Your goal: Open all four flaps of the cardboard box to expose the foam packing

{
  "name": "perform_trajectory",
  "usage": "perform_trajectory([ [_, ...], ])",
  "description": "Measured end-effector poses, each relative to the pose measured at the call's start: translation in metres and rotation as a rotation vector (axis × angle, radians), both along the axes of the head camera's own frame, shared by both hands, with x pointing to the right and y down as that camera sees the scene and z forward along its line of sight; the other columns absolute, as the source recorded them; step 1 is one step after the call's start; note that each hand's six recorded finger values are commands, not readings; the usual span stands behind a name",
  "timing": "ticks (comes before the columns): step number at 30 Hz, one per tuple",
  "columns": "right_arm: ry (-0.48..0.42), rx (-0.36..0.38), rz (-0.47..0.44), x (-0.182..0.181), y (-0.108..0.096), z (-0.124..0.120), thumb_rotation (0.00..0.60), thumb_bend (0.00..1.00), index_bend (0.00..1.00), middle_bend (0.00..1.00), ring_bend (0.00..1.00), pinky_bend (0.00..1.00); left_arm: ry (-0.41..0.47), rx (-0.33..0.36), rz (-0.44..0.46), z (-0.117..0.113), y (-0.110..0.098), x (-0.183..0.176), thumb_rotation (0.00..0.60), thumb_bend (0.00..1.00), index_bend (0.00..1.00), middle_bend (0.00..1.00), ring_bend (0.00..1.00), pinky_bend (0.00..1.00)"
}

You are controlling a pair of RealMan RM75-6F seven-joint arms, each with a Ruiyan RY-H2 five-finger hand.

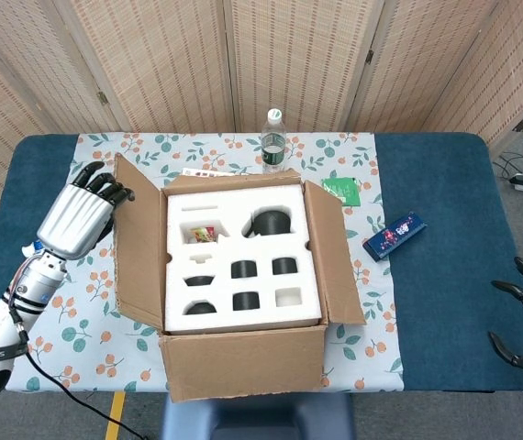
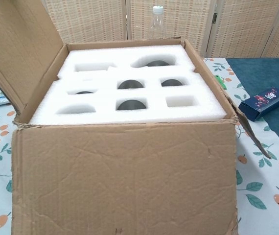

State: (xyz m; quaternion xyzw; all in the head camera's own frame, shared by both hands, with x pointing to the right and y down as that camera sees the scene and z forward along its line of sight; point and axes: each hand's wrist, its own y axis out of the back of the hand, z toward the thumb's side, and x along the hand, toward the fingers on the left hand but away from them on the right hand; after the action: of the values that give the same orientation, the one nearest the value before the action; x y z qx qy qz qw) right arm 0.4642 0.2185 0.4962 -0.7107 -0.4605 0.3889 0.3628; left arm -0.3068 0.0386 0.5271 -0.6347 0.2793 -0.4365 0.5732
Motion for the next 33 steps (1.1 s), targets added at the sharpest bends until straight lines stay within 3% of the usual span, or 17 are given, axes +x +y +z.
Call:
perform_trajectory([
  [11, 0.004, -0.009, -0.002, -0.002, -0.002, 0.004, 0.283, 0.43, 0.2, 0.02, 0.09, 0.08, -0.015, -0.01, -0.076, 0.004, 0.001, -0.035, 0.6, 0.83, 0.43, 0.48, 0.34, 0.21],
  [20, 0.003, -0.002, -0.003, -0.003, -0.001, 0.002, 0.283, 0.43, 0.2, 0.02, 0.09, 0.08, -0.025, -0.05, -0.123, 0.021, 0.007, -0.058, 0.6, 0.83, 0.43, 0.48, 0.33, 0.21],
  [26, 0.008, -0.004, -0.001, -0.002, -0.002, 0.003, 0.284, 0.43, 0.2, 0.02, 0.09, 0.08, -0.021, -0.03, -0.149, 0.018, 0.008, -0.068, 0.6, 0.81, 0.39, 0.47, 0.3, 0.19],
  [28, 0.017, 0.0, 0.003, -0.001, -0.002, 0.003, 0.284, 0.43, 0.2, 0.02, 0.09, 0.08, -0.01, -0.024, -0.163, 0.014, 0.01, -0.071, 0.6, 0.74, 0.33, 0.41, 0.26, 0.17],
  [32, 0.07, 0.023, 0.024, 0.002, -0.004, 0.003, 0.283, 0.43, 0.18, 0.02, 0.09, 0.08, 0.01, -0.034, -0.218, 0.011, 0.021, -0.082, 0.6, 0.45, 0.13, 0.24, 0.11, 0.11],
  [33, 0.087, 0.03, 0.03, 0.004, -0.004, 0.003, 0.283, 0.43, 0.18, 0.01, 0.09, 0.08, 0.015, -0.043, -0.242, 0.01, 0.025, -0.086, 0.6, 0.41, 0.1, 0.21, 0.09, 0.1],
])
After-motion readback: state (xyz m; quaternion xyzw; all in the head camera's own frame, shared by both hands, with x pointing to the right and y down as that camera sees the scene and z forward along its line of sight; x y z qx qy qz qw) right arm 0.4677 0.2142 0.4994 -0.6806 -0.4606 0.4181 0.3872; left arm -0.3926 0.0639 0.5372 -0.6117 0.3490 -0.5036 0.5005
